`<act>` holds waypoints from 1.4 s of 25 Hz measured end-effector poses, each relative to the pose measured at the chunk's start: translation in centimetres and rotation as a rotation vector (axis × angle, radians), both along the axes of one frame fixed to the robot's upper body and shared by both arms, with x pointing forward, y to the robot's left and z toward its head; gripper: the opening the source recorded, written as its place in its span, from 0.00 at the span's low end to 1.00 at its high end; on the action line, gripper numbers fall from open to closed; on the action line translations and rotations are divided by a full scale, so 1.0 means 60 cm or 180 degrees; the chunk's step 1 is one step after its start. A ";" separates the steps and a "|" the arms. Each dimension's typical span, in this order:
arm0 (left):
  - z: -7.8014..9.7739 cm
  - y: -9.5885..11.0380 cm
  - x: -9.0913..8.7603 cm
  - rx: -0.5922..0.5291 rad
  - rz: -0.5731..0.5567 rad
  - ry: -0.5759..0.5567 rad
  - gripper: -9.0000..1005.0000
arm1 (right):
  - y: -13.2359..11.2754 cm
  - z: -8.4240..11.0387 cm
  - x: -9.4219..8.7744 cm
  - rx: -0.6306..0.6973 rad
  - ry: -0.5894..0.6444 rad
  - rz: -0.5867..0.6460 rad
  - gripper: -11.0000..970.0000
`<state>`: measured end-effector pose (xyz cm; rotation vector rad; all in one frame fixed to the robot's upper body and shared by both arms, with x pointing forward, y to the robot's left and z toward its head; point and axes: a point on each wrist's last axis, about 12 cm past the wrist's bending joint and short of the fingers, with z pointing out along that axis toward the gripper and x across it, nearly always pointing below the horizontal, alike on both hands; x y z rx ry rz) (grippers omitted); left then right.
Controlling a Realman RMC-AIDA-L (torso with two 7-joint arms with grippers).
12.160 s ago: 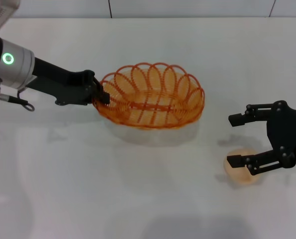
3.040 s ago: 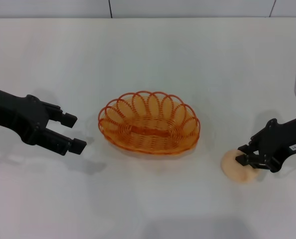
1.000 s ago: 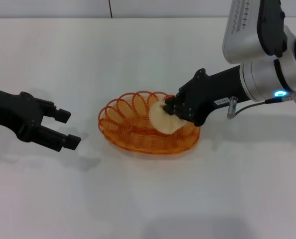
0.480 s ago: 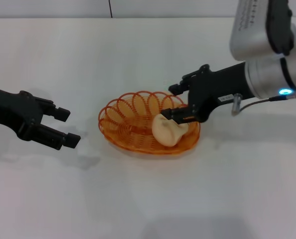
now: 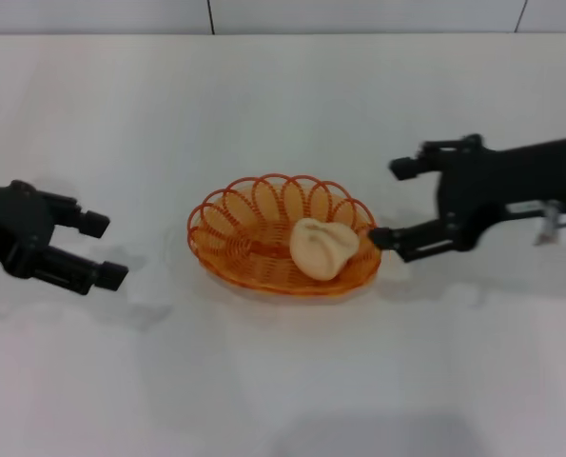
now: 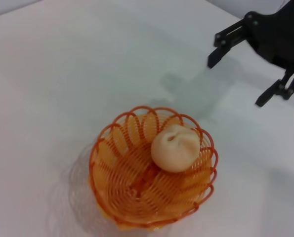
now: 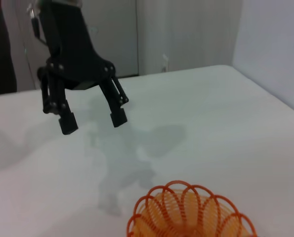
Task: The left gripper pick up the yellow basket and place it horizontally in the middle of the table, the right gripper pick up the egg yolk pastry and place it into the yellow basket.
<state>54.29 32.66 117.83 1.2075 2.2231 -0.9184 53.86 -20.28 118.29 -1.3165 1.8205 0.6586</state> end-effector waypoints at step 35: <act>0.007 -0.039 0.005 -0.0086 -0.0492 -0.0156 0.87 | -0.026 -0.016 -0.027 -0.0192 0.0331 0.0269 0.90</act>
